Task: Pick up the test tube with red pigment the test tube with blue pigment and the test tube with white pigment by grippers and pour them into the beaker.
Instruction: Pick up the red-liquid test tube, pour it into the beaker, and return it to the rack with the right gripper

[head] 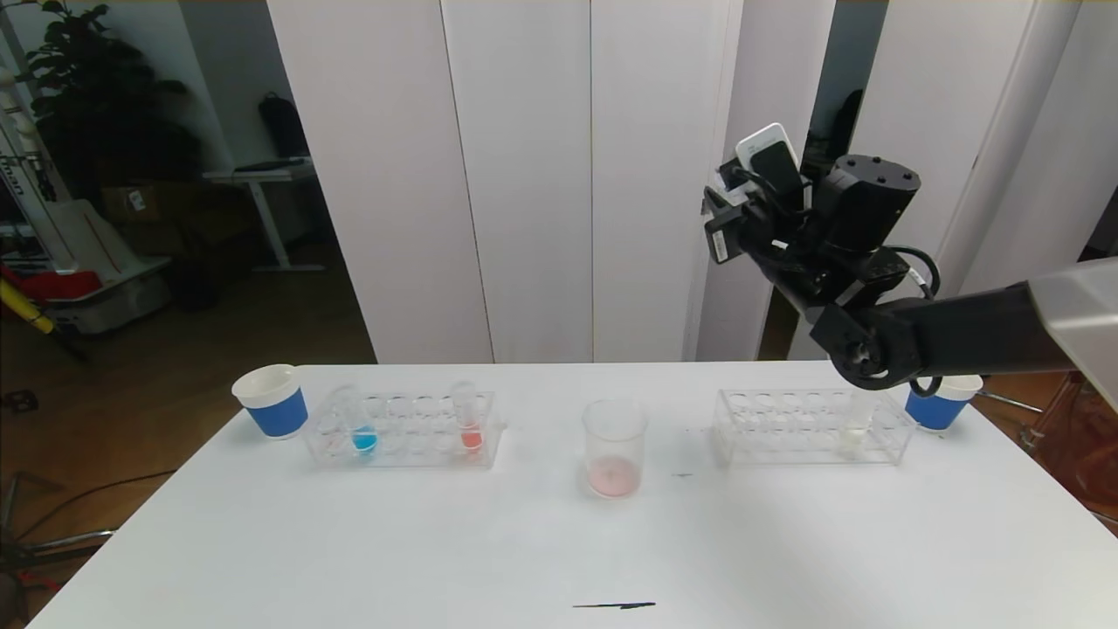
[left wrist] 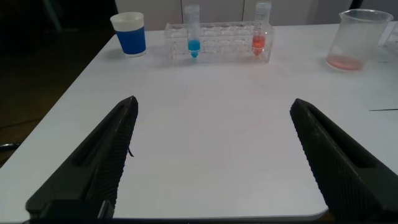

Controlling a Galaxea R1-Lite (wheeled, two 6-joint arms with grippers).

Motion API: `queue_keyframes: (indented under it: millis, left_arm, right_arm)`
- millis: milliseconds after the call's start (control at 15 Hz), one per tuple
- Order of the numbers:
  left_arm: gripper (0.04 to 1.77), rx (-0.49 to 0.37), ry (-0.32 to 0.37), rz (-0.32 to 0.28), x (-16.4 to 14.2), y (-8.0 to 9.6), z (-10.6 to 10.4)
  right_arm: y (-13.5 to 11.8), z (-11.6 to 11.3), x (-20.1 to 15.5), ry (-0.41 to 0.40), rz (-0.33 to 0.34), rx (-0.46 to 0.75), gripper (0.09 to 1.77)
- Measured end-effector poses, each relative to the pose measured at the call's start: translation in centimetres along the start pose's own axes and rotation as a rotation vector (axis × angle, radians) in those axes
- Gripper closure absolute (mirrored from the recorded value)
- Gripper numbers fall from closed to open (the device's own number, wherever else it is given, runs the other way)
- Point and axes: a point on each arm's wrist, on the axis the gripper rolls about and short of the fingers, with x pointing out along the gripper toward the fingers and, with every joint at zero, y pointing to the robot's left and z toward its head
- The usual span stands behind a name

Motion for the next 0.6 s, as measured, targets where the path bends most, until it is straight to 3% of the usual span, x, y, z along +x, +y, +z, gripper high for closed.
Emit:
queue_keyframes:
  millis: [267, 400, 600]
  left_arm:
    - [0.06, 0.0, 0.0, 0.0, 0.0, 0.0, 0.0]
    - [0.06, 0.0, 0.0, 0.0, 0.0, 0.0, 0.0]
    - [0.06, 0.0, 0.0, 0.0, 0.0, 0.0, 0.0]
  right_arm:
    - [-4.2, -1.8, -2.0, 0.199, -0.124, 0.272, 1.28]
    - [-7.2, -3.1, -3.6, 0.288, -0.183, 0.317, 1.28]
    - [-12.6, -4.6, -6.0, 0.345, -0.319, 0.308, 1.28]
